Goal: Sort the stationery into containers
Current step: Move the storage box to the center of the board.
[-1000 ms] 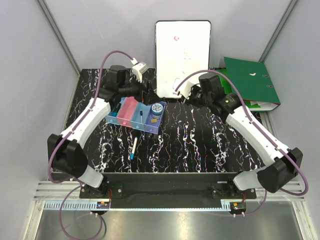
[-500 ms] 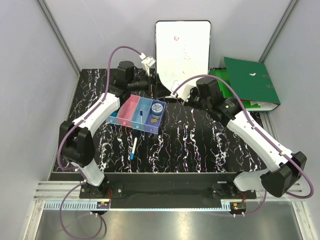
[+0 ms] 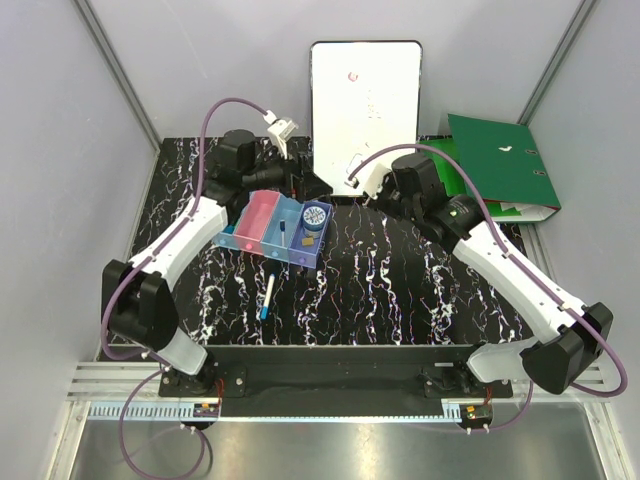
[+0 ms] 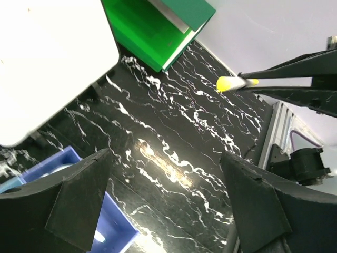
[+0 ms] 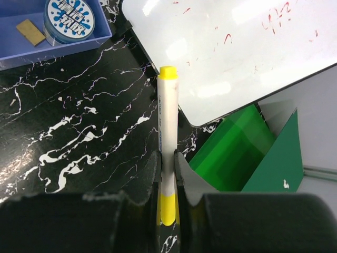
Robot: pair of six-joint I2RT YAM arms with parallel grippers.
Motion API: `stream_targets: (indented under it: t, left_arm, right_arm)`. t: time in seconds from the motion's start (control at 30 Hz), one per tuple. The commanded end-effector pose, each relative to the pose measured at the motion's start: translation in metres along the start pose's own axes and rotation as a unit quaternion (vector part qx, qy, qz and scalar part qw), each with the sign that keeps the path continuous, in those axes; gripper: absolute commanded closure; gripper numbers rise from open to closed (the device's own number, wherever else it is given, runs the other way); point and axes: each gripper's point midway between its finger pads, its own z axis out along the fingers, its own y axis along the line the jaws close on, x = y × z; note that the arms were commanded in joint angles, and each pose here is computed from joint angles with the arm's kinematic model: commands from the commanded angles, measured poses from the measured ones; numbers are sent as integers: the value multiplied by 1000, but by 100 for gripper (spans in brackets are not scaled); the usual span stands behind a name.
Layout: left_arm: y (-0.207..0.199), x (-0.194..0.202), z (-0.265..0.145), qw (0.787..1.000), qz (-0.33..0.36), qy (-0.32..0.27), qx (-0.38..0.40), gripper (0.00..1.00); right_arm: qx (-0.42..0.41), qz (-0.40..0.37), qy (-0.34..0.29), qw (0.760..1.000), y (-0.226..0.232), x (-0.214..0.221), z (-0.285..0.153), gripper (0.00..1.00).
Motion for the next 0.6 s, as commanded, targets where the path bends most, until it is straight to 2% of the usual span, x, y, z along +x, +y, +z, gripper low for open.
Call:
stream_targets:
  t: [0.0, 0.3, 0.4, 0.43, 0.5, 0.57]
  left_arm:
    - [-5, -16, -2, 999, -8, -39, -11, 12]
    - [-16, -24, 4, 998, -25, -49, 5, 12]
    - [-3, -23, 0, 999, 0, -37, -36, 12]
    - [10, -14, -4, 997, -1, -20, -74, 12]
    - [25, -15, -15, 992, 41, -13, -116, 12]
    - [57, -9, -35, 981, 41, -4, -189, 11]
  right_arm:
    - [38, 58, -25, 997, -14, -18, -7, 100]
    - [41, 94, -33, 994, -16, -26, -6, 100]
    - [46, 86, -35, 995, -20, -28, -7, 100]
    - [47, 84, -35, 995, -21, -28, -7, 100]
    - [48, 81, -35, 995, -21, -28, -7, 100]
    - [51, 80, -34, 995, -22, -27, -7, 100]
